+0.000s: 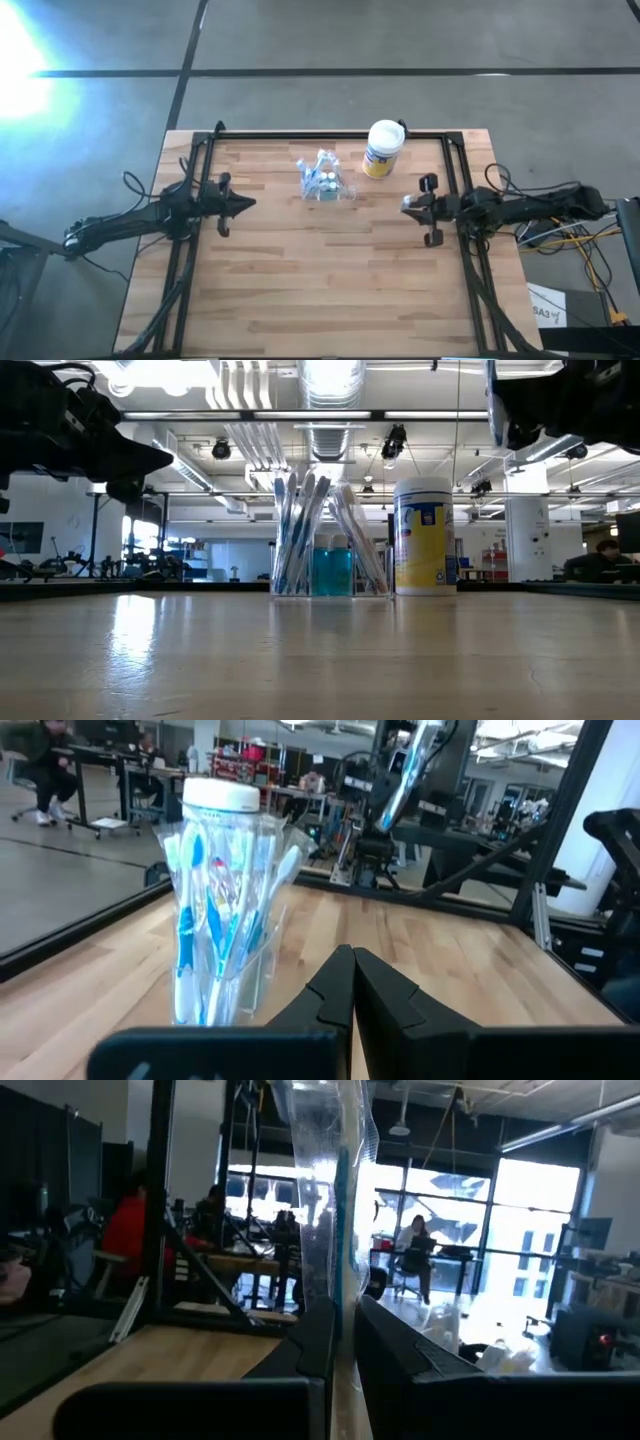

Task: Pick & Place toothbrushing station
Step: Put the blue toothbrush into the transparent organizer

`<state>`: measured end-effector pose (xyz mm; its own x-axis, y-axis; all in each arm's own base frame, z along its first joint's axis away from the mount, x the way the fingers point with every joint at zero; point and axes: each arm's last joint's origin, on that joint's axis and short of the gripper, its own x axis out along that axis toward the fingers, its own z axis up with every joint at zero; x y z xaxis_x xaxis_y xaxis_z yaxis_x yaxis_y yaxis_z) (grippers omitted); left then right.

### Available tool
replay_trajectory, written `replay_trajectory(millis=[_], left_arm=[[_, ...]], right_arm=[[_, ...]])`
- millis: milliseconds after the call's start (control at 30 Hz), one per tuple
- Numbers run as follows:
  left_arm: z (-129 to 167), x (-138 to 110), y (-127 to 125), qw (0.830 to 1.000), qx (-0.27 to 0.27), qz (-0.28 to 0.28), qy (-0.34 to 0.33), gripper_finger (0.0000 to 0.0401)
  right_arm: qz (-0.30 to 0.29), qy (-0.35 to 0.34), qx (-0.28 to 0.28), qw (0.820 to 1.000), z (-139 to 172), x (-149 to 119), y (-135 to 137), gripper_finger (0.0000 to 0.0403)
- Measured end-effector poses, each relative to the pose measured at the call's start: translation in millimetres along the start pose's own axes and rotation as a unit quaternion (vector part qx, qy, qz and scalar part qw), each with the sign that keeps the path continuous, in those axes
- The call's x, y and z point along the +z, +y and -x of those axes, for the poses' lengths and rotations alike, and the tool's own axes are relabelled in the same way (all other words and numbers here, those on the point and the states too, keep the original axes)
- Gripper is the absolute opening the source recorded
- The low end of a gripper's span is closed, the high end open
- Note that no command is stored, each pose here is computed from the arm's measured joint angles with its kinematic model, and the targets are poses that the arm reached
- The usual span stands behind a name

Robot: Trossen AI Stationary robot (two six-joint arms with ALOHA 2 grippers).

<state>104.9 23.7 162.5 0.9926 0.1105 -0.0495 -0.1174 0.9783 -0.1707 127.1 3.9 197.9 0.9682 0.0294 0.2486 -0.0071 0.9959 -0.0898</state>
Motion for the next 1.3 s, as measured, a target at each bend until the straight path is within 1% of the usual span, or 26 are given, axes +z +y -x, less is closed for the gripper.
replay_trajectory(millis=[100,400,467,533,600,667,767,833,900,967,1067,1133,1267,1300], left_arm=[[0.0,1.6,-0.3,1.000,-0.001,-0.002,-0.008,0.0010],[0.1,4.2,-0.8,0.999,-0.005,-0.038,-0.021,0.0010],[0.2,7.6,0.1,0.998,0.018,-0.048,-0.041,0.0010],[0.1,11.3,1.6,0.996,0.052,-0.038,-0.057,0.0010],[-1.1,16.5,1.7,0.996,0.065,-0.032,-0.053,0.0010],[-3.5,27.0,-0.7,0.996,0.048,-0.034,-0.063,0.0010],[-9.9,43.7,-5.1,0.996,0.014,-0.039,-0.083,0.0011],[-16.5,54.4,-7.4,0.995,0.002,-0.042,-0.093,0.0017],[-25.0,67.8,-10.6,0.993,-0.010,-0.053,-0.102,0.0029],[-35.6,78.2,-13.8,0.993,-0.020,-0.066,-0.098,0.0046],[-54.4,94.5,-20.6,0.989,-0.046,-0.106,-0.088,0.0084],[-67.8,106.0,-25.6,0.987,-0.063,-0.126,-0.083,0.0116],[-99.3,122.7,-30.7,0.988,-0.072,-0.123,-0.058,0.0175],[-106.8,130.6,-32.2,0.987,-0.076,-0.122,-0.066,0.0186]], right_arm=[[-0.005,0.005,0.007,1.000,0.4,-2.6,-1.6,0.0023],[-0.011,0.014,0.016,1.000,1.7,-7.7,-1.0,0.0024],[-0.011,0.013,0.016,1.000,1.7,-7.5,-1.0,0.0024],[-0.006,0.008,0.015,1.000,1.0,-5.2,-1.2,0.0024],[-0.006,0.001,0.015,1.000,-0.9,-0.8,-1.7,0.0024],[-0.011,0.001,0.015,1.000,-2.8,1.4,-1.9,0.0024],[-0.015,0.019,0.017,1.000,-6.5,-0.4,-1.7,0.0024],[-0.015,0.029,0.017,0.999,-9.9,-0.9,-1.8,0.0024],[-0.015,0.033,0.017,0.999,-14.4,1.0,-2.1,0.0024],[-0.015,0.039,0.018,0.999,-19.5,2.6,-2.3,0.0024],[-0.014,0.052,0.019,0.998,-27.3,3.7,-2.6,0.0024],[-0.015,0.058,0.019,0.998,-33.1,4.7,-2.8,0.0024],[-0.016,0.054,0.019,0.998,-43.7,6.5,-3.2,0.0024],[-0.015,0.049,0.018,0.999,-45.9,7.0,-3.3,0.0024]])
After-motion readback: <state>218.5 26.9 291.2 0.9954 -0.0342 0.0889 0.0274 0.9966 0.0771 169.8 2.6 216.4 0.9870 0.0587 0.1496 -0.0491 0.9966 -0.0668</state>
